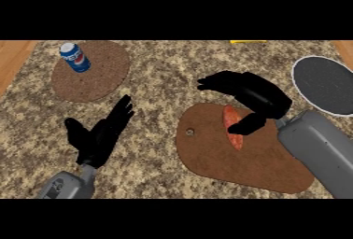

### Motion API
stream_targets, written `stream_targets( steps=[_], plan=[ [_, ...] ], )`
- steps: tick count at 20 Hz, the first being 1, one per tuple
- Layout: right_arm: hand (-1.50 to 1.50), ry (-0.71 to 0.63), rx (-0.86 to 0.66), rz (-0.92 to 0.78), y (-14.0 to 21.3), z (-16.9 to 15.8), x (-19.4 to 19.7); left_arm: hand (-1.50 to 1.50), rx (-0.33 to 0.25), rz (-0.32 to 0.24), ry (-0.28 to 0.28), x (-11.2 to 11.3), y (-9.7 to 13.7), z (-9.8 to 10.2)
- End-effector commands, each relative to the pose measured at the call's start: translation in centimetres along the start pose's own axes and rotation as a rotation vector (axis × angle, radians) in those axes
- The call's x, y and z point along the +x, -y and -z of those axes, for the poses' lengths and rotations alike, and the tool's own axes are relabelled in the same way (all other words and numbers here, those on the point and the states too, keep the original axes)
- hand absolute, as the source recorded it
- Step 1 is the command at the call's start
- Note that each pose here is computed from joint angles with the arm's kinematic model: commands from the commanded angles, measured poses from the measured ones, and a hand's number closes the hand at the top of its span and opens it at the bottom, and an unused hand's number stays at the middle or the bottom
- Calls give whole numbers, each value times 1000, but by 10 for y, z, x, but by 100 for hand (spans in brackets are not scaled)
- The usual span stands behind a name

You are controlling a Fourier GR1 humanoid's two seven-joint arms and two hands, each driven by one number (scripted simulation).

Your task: Pick the sweet potato from the cutting board and place it in the pan

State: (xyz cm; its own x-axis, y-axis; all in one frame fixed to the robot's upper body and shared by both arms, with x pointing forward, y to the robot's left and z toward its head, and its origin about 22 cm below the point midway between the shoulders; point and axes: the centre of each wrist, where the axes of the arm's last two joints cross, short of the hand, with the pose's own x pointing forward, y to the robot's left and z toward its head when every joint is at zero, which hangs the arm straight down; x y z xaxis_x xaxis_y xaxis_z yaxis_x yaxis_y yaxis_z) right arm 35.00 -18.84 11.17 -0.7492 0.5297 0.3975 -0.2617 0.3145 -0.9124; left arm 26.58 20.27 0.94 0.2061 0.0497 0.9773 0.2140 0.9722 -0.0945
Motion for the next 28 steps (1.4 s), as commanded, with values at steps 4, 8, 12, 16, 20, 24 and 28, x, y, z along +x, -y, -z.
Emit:
stream_targets(
  steps=[4,8,12,16,20,24,28],
  plan=[
    [-150,-208,429,-517,5,22,25,0,5,-12,-10,3,-3,0],
    [-150,-318,580,-654,-11,48,57,0,11,-12,-13,-3,-15,-9],
    [-150,-392,800,-763,-41,70,86,0,18,-20,-11,-3,-11,-12],
    [-150,-427,885,-817,-81,64,123,0,44,-35,-17,1,-15,-4],
    [-150,-516,880,-770,-107,70,139,0,29,-30,2,-6,-13,-24],
    [-150,-540,847,-777,-100,66,128,0,20,-6,16,14,-22,-25],
    [-150,-559,833,-817,-99,58,129,0,31,-19,11,11,-19,-7]
  ],
)
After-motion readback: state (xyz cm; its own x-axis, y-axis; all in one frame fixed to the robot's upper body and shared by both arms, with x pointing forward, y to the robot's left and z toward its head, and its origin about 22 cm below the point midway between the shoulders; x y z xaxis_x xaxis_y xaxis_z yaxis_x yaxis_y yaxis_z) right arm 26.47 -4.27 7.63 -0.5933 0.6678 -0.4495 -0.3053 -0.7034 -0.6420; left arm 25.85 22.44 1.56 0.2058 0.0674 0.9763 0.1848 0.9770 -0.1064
